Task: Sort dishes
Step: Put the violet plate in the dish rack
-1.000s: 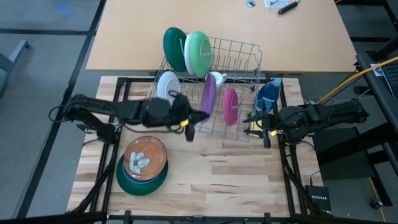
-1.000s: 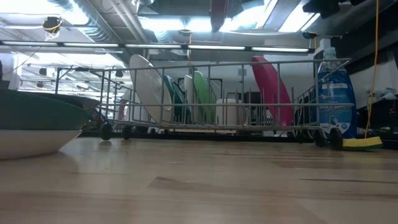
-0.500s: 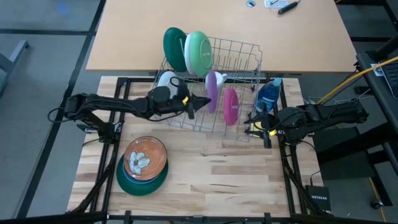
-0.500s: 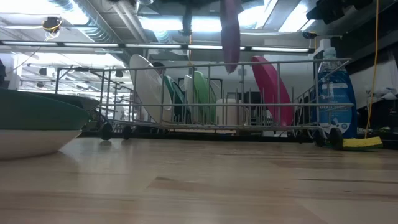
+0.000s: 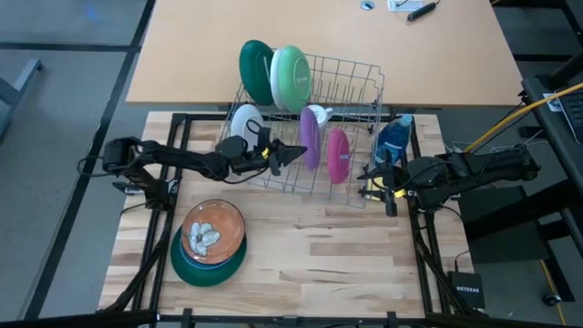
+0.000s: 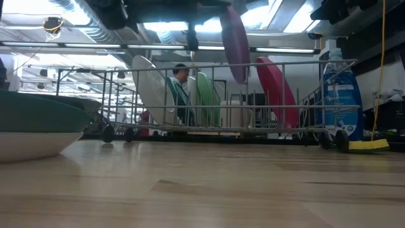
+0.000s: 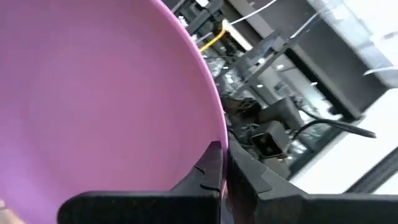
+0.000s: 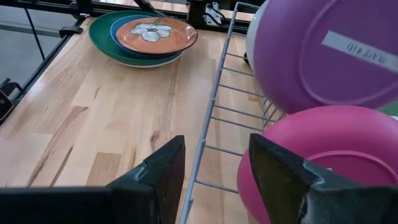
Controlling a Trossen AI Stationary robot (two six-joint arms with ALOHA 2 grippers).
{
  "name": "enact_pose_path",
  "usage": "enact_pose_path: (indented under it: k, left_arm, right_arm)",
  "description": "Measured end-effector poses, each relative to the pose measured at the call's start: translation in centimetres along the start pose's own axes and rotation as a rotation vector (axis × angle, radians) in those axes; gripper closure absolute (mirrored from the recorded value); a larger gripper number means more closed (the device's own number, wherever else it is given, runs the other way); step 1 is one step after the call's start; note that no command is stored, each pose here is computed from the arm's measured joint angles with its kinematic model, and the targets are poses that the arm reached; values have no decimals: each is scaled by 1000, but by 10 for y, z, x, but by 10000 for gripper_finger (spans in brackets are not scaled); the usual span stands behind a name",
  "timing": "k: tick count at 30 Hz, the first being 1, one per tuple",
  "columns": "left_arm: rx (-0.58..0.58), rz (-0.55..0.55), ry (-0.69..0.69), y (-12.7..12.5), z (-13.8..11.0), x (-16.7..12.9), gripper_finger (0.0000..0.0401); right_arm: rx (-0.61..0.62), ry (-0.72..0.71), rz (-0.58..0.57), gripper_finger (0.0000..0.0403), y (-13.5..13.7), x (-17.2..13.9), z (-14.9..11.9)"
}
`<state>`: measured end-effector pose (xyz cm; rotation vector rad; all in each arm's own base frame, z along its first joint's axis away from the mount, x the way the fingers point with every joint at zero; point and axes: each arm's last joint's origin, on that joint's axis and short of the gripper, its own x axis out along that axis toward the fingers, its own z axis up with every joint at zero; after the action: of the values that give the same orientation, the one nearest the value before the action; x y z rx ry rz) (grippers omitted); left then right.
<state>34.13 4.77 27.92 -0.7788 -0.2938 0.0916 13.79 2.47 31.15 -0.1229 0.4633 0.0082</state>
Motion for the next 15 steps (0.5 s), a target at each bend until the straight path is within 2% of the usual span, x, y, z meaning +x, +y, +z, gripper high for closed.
enact_pose_path:
  k: [7,15]
  left_arm:
    - [-74,-33,-9,20,-20,10,401]
    - [-95,-96,-31,22,-24,14,401]
  right_arm:
    - [18,-3,0,221,0,0,0]
    - [22,-1,-1,221,0,0,0]
